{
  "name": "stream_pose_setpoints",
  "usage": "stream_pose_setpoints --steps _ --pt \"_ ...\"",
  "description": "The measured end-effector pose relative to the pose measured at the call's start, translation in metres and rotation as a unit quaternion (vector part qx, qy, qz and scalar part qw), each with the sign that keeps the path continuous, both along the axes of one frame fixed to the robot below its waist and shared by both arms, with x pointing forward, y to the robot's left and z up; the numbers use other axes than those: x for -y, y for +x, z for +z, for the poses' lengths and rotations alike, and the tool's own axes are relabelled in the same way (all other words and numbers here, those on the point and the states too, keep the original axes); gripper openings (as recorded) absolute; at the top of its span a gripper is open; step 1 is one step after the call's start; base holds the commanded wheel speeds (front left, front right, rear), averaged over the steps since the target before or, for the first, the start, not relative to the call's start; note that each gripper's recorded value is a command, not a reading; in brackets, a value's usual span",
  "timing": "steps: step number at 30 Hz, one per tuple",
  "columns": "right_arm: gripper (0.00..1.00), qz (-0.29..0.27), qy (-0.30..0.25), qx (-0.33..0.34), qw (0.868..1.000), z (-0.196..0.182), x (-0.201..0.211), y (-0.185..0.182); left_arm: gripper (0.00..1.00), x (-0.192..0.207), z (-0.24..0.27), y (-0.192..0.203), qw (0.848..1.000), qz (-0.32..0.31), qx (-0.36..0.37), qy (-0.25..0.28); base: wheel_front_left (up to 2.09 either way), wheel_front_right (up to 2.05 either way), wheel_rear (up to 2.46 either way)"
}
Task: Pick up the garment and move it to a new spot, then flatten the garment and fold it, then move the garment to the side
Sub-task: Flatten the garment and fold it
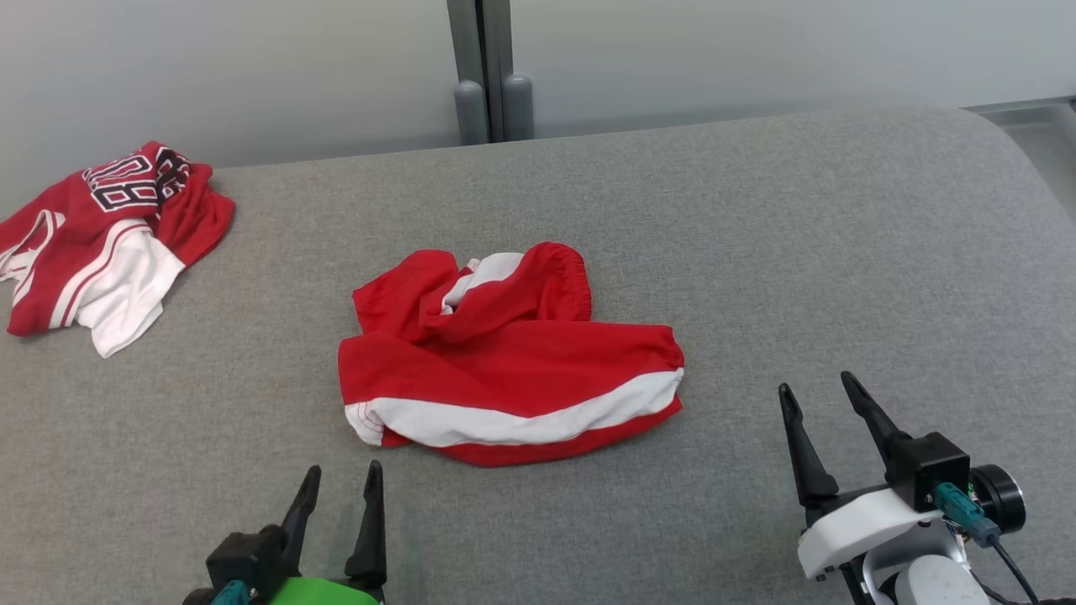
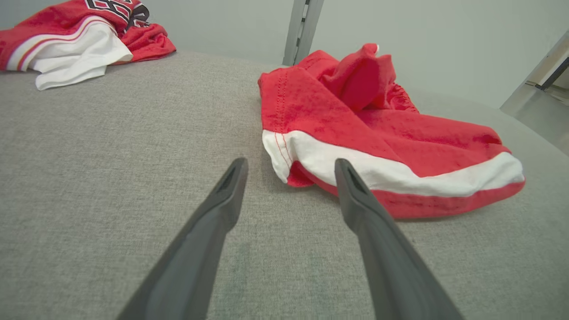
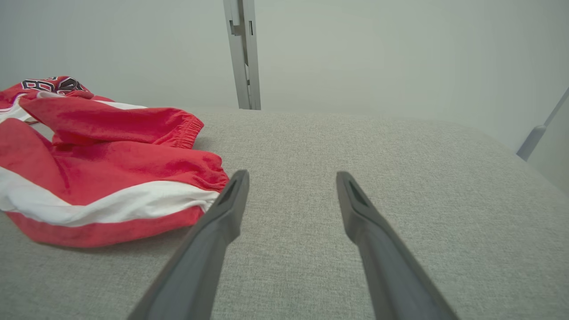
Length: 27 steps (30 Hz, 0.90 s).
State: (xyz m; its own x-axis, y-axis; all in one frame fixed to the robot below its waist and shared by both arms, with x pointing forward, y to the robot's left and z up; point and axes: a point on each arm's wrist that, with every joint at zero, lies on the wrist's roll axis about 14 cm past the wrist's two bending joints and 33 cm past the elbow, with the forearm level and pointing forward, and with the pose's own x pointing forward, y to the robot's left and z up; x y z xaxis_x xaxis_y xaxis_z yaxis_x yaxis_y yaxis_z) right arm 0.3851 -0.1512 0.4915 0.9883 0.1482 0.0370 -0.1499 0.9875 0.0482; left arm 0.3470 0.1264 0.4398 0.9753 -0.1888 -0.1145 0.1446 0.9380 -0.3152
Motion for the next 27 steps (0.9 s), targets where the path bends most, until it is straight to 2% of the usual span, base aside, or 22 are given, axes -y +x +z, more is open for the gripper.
stream_pose_setpoints --steps 4,9,18,20,21,23,24,25,27 --pt "1.00 0.003 -0.003 -0.006 1.000 -0.004 -0.001 0.002 1.00 0.012 -0.023 0.003 0.999 -0.026 -0.039 0.001 0.00 0.00 0.00" --pt "1.00 0.003 -0.009 -0.011 1.000 -0.008 -0.001 0.007 1.00 0.012 -0.028 0.026 0.998 -0.028 -0.051 -0.013 0.00 0.00 0.00" --pt "1.00 -0.005 -0.016 -0.025 1.000 -0.019 0.006 0.015 1.00 0.020 -0.036 0.052 0.995 -0.028 -0.072 -0.062 0.00 0.00 0.00" --pt "1.00 -0.007 -0.017 -0.030 0.999 -0.022 0.007 0.015 0.76 0.022 -0.034 0.056 0.995 -0.030 -0.069 -0.071 0.00 0.00 0.00" --pt "1.00 -0.008 -0.018 -0.031 0.999 -0.023 0.008 0.015 0.47 0.024 -0.033 0.057 0.995 -0.033 -0.067 -0.072 0.00 0.00 0.00" --pt "1.00 -0.007 -0.020 -0.032 0.999 -0.024 0.007 0.016 0.23 0.027 -0.030 0.058 0.995 -0.040 -0.061 -0.073 0.00 0.00 0.00" --pt "1.00 -0.005 -0.022 -0.032 0.999 -0.025 0.006 0.017 0.04 0.027 -0.027 0.059 0.995 -0.040 -0.057 -0.074 0.00 0.00 0.00" --pt "1.00 -0.002 -0.023 -0.033 0.999 -0.025 0.004 0.019 0.00 0.027 -0.025 0.059 0.995 -0.041 -0.054 -0.075 0.00 0.00 0.00" --pt "1.00 0.007 -0.028 -0.033 0.999 -0.026 -0.001 0.022 0.00 0.026 -0.020 0.061 0.995 -0.041 -0.046 -0.076 0.00 0.00 0.00"
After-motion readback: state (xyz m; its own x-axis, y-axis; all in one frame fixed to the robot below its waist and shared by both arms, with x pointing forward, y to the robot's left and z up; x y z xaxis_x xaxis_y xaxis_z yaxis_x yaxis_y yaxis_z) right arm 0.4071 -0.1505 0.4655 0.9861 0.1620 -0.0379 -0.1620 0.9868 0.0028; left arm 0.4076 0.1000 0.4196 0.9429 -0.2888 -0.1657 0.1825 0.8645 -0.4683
